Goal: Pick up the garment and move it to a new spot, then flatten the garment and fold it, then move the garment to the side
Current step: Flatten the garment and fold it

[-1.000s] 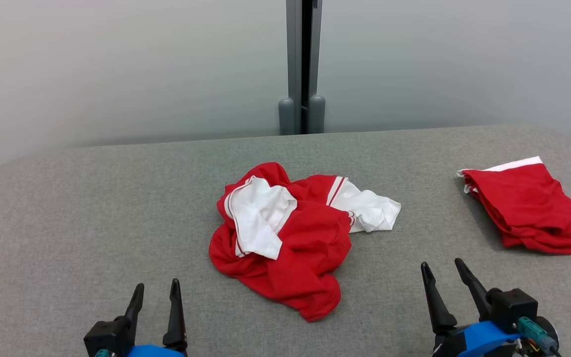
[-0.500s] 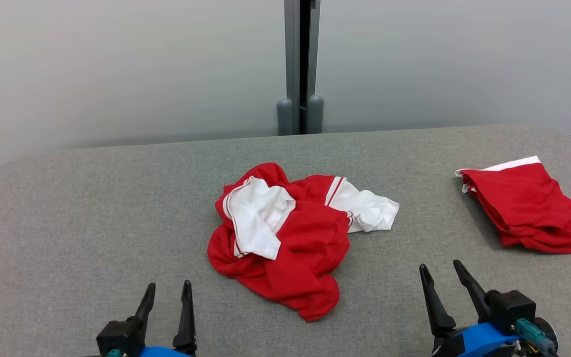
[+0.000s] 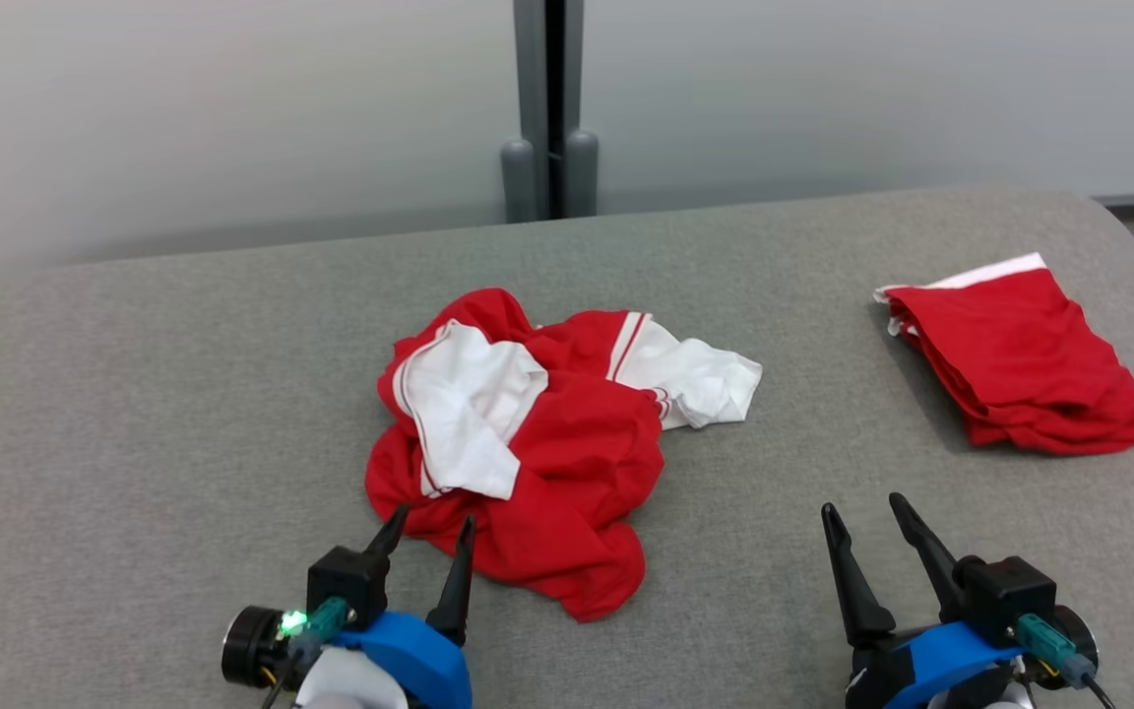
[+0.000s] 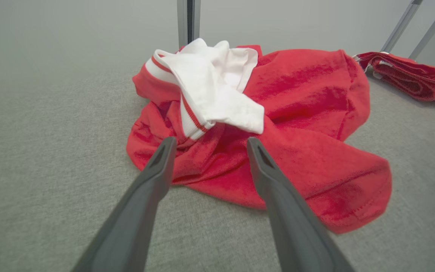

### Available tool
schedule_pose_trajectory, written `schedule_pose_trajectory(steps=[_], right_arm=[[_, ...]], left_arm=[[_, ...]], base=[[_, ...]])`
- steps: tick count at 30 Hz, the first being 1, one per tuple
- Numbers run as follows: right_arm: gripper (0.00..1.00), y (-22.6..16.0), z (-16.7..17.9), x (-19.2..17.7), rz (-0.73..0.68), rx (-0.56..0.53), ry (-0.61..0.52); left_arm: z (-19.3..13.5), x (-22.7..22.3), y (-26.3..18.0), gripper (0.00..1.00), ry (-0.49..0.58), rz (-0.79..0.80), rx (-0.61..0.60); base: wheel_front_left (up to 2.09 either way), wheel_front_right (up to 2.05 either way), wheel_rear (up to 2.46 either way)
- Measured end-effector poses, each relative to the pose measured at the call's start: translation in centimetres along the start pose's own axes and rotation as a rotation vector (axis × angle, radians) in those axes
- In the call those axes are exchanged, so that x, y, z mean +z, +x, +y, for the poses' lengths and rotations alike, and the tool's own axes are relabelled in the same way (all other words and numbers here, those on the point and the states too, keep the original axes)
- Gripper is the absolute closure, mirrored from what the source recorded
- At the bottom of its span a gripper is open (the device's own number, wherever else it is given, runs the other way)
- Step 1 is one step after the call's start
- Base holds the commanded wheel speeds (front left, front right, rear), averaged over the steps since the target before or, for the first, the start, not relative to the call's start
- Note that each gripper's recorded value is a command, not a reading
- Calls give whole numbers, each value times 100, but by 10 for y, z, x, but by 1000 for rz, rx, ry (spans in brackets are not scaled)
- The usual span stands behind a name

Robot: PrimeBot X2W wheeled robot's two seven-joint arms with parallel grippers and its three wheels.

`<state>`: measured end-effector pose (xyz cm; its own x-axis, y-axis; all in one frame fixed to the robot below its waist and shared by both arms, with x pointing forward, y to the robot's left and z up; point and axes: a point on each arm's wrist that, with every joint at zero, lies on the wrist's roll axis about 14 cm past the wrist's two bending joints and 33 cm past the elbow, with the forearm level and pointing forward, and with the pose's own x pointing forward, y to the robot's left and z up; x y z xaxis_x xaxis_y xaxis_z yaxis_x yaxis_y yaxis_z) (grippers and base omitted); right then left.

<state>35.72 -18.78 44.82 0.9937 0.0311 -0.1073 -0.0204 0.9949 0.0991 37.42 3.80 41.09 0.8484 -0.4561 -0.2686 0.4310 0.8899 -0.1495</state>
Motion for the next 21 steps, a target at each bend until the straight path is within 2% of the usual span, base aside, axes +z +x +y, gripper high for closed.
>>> schedule_pose_trajectory(steps=[4,9,21], right_arm=[[0,2,-10,-3,11,-28,-2],[0,3,-20,-6,24,-58,-6],[0,2,-29,-6,25,-85,-6]], left_arm=[[-2,-10,20,0,17,54,-22],[8,-15,39,0,93,79,3],[12,21,62,0,157,-38,37]], base=[[0,0,0],[0,0,0],[0,0,0]])
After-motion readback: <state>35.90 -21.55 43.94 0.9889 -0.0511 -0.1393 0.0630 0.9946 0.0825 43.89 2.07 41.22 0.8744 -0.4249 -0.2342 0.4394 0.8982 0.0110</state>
